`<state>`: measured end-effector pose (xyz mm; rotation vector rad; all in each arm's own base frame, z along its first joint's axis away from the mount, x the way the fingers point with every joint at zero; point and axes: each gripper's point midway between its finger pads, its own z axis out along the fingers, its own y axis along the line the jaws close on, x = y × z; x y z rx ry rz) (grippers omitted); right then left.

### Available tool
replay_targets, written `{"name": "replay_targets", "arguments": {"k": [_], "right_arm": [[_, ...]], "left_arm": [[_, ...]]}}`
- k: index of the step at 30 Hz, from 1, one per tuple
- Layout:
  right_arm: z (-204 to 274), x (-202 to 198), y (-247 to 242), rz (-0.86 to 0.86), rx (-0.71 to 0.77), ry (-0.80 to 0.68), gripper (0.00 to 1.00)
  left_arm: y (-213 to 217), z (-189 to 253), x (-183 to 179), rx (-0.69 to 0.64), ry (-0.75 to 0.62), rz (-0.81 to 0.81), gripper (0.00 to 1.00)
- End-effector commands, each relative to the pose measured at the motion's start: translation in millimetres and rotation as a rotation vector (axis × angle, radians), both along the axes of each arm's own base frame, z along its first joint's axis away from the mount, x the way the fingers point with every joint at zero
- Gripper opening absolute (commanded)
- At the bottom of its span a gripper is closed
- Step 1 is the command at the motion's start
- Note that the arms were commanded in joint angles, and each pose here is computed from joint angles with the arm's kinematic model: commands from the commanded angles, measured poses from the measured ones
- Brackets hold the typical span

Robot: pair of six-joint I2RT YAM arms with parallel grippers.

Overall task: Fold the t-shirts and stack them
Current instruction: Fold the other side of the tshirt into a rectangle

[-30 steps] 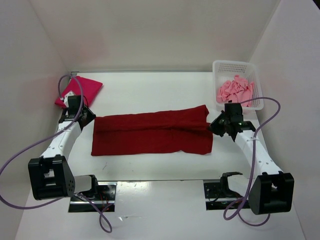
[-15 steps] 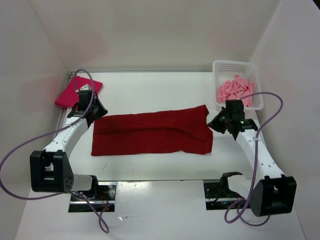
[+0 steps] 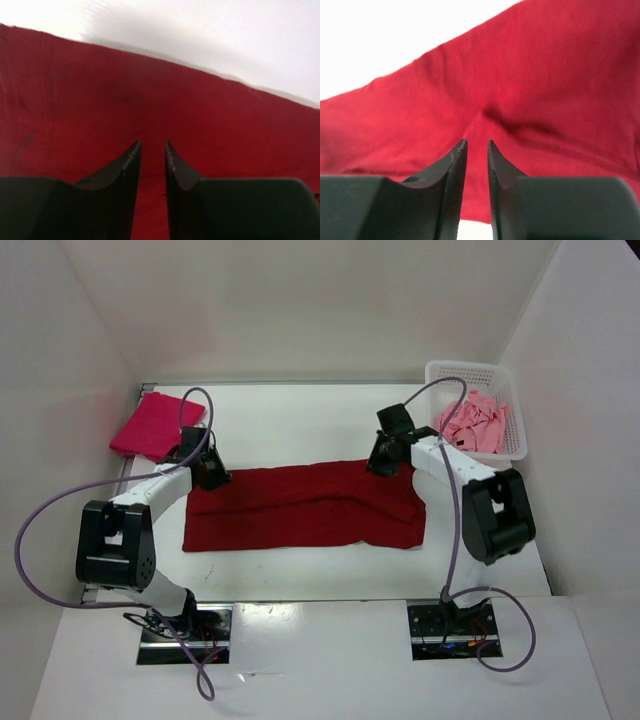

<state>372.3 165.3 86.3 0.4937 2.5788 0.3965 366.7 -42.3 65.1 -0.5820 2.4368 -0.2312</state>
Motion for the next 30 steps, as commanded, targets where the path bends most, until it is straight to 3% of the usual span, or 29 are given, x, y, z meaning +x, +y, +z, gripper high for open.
{"name": "replay_targets", "arguments": {"k": [1, 6, 13, 19, 30], "right_arm": [[-7.6, 29.8, 4.8, 0.029, -0.041, -0.052, 0.31], [-13.0, 49.4, 16.1, 0.047, -0.044, -0.061, 0.41], [-28.4, 39.1, 21.6, 0.074, -0.079, -0.036, 0.41], [-35.4, 18.5, 29.0, 0.099, -0.082, 0.01, 0.36], [-33.7, -5.4, 16.3, 0.065, -0.128, 0.022, 0.38]], "left_arm": [[-7.3, -7.9, -6.0, -0.027, 0.034, -0.044, 0.32], [-10.8, -6.6, -16.7, -0.05, 0.039, -0.05, 0.32], [-11.7, 26.1, -13.6, -0.067, -0.072, -0.037, 0.32], [-11.9, 25.8, -15.8, -0.073, -0.071, -0.03, 0.32], [-17.6, 33.7, -10.9, -0.102, -0.106, -0.043, 0.32]]}}
